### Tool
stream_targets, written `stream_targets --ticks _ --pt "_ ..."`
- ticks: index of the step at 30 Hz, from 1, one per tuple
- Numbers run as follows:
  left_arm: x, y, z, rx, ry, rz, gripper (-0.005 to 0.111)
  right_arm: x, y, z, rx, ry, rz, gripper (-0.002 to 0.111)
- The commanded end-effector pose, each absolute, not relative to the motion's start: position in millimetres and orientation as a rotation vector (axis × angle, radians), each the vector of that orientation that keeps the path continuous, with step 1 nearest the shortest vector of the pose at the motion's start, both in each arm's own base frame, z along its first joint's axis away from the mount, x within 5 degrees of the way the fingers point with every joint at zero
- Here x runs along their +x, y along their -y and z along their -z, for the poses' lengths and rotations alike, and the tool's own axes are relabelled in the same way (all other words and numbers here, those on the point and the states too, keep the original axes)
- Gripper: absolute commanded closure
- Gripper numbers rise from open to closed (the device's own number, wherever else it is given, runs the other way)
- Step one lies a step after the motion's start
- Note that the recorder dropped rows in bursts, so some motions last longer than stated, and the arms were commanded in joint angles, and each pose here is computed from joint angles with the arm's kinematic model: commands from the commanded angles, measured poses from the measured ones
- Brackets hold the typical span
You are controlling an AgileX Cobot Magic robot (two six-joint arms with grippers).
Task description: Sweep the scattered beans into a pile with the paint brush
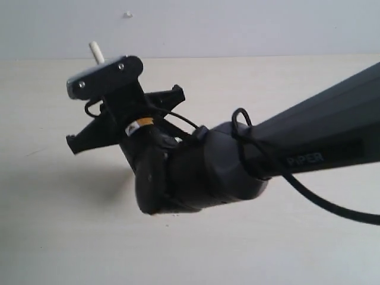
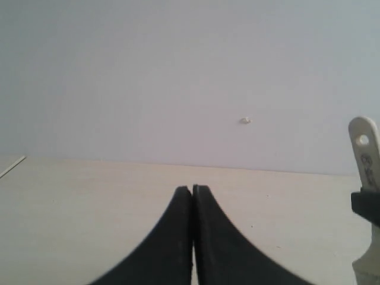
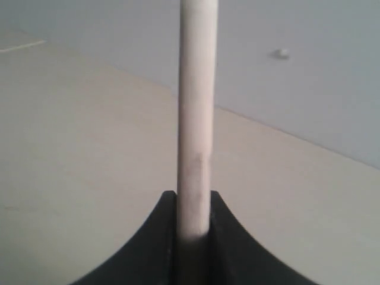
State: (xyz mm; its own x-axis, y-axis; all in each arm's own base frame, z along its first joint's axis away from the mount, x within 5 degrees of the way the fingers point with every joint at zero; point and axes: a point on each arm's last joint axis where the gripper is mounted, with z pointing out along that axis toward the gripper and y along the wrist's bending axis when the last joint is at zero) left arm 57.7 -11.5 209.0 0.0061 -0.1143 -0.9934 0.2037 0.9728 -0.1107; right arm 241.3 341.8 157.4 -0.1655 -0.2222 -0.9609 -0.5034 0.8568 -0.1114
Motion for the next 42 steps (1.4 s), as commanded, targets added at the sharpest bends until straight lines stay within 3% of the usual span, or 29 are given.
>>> stream_targets --ticks 1,4,18,42 --pt "57 12 -209 0.082 -1.538 0.252 0.107 223 -331 -149 -0.658 -1.647 -0.554 0.108" --pt "57 12 -209 0.082 -1.538 0.252 0.107 225 -318 -143 -0.578 -1.667 -0.710 0.108" --pt "57 12 -209 0.082 -1.538 0.252 0.107 226 -284 -116 -0.379 -1.949 -0.789 0.108" --pt "57 12 -209 0.082 -1.538 0.252 0.107 270 -240 -134 -0.274 -1.902 -0.594 0.108"
